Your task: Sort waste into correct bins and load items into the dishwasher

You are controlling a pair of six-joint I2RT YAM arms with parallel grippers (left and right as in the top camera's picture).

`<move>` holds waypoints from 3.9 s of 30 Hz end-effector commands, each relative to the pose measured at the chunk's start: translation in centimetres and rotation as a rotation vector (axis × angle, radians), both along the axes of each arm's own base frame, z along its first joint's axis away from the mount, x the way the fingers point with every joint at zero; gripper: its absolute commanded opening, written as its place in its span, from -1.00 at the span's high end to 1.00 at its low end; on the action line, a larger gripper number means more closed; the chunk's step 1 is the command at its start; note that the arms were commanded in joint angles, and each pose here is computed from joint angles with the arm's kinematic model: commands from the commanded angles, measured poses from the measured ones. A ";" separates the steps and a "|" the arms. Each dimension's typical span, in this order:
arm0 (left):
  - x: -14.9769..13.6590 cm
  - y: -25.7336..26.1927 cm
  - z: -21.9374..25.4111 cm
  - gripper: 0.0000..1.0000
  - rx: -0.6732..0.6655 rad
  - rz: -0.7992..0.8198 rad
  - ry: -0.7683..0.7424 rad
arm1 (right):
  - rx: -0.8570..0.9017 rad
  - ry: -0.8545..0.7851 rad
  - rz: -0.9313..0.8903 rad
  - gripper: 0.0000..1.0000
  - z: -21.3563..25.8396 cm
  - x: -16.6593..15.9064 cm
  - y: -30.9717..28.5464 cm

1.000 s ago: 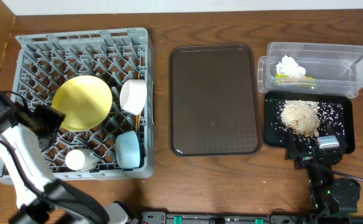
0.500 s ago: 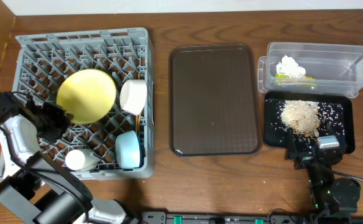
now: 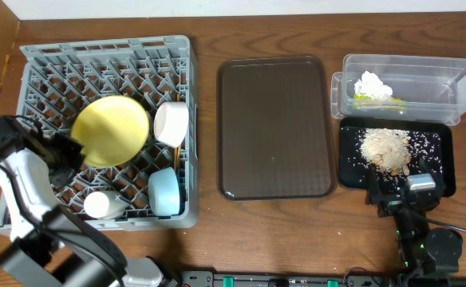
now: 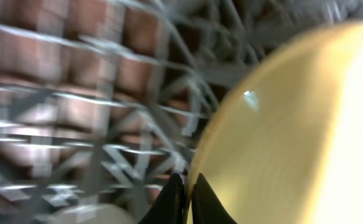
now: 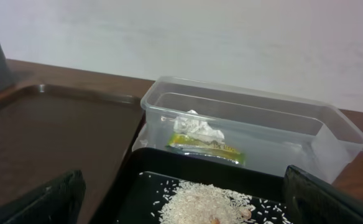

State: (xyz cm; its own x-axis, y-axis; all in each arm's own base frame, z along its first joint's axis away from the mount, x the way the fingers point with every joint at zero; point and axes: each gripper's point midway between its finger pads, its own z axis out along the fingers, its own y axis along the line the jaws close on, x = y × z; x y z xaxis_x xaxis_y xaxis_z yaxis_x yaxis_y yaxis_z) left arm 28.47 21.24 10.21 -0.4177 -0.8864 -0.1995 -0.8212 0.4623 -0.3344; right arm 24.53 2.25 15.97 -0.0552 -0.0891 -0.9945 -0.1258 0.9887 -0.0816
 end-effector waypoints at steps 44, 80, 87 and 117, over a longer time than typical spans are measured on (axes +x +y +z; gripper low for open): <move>0.7 -2.2 -0.7 -0.11 -0.299 0.062 -0.118 | -0.010 -0.002 0.002 -0.99 -0.1 0.0 0.0; 2.7 -1.0 4.5 -0.15 -0.201 -0.019 -0.350 | -0.010 -0.002 0.002 -0.99 -0.1 0.0 0.0; 0.0 2.8 4.3 -0.20 -0.120 0.109 -0.315 | -0.010 -0.002 0.002 -0.99 -0.1 0.0 0.0; 3.8 3.6 -1.6 0.20 -0.198 -0.103 -0.427 | -0.010 -0.002 0.002 -0.98 -0.1 0.0 0.0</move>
